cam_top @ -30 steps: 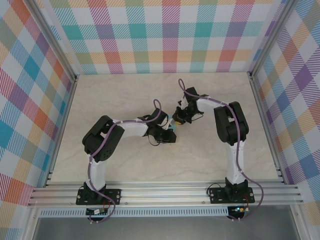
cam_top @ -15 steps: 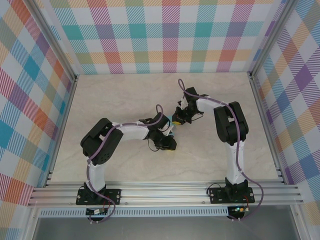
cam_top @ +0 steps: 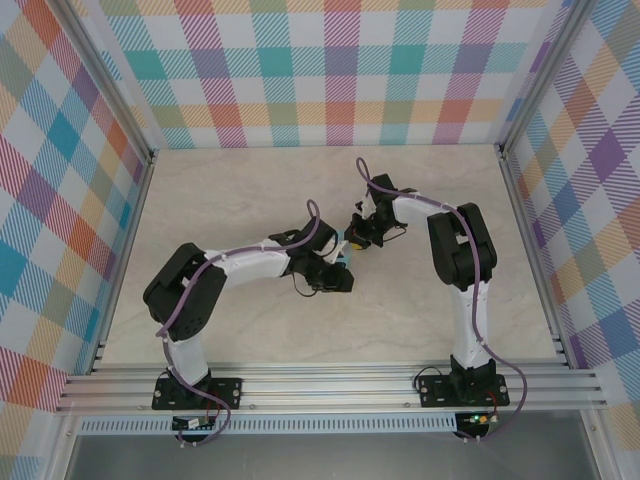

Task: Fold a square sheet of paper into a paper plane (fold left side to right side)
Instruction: Fold the wing for the fifth time at the center of the table.

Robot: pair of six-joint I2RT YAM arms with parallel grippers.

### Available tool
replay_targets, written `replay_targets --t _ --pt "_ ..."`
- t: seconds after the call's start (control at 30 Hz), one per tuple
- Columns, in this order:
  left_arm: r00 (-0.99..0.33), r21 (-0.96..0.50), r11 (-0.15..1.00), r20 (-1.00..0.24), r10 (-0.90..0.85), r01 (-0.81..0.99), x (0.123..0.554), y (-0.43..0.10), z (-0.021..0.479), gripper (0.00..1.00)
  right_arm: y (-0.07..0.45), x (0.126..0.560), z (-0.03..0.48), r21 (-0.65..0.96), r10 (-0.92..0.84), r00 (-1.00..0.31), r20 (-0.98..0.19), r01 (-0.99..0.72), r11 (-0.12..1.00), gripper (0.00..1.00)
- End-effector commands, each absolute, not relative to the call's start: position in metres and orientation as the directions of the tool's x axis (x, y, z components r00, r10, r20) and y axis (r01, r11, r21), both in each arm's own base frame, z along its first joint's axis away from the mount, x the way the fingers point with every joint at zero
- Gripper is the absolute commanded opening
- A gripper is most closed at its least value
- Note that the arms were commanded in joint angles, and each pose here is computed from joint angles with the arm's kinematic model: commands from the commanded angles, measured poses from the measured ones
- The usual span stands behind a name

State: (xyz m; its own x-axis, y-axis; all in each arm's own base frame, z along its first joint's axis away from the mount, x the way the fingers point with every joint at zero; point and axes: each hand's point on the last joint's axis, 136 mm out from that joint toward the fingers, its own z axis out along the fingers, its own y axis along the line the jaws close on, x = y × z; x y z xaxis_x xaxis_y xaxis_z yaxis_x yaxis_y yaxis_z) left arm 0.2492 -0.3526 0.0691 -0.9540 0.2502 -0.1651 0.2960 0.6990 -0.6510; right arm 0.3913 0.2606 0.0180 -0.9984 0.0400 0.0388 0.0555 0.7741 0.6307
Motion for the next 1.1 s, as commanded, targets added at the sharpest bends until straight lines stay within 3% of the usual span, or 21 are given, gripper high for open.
replay_targets --t 0.0,0.23,0.77,1.07 --pt "-0.957 -0.641 0.71 -0.198 0.214 0.291 0.269 -0.352 0.076 0.19 0.248 0.39 -0.012 0.56 0.048 -0.998 0.048 0.067 0.826 0.05" --pt "-0.964 -0.643 0.72 -0.133 0.232 0.262 0.276 -0.364 0.045 0.19 0.248 0.39 -0.012 0.557 0.047 -0.998 0.05 0.067 0.828 0.05" --pt "-0.971 -0.592 0.779 -0.03 0.239 0.21 0.243 -0.333 0.007 0.18 0.247 0.39 -0.013 0.552 0.046 -0.998 0.049 0.065 0.831 0.05" --pt "-0.968 -0.657 0.715 -0.102 0.231 0.24 0.244 -0.343 0.034 0.21 0.258 0.393 0.004 0.616 0.021 -1.0 0.01 0.023 0.787 0.06"
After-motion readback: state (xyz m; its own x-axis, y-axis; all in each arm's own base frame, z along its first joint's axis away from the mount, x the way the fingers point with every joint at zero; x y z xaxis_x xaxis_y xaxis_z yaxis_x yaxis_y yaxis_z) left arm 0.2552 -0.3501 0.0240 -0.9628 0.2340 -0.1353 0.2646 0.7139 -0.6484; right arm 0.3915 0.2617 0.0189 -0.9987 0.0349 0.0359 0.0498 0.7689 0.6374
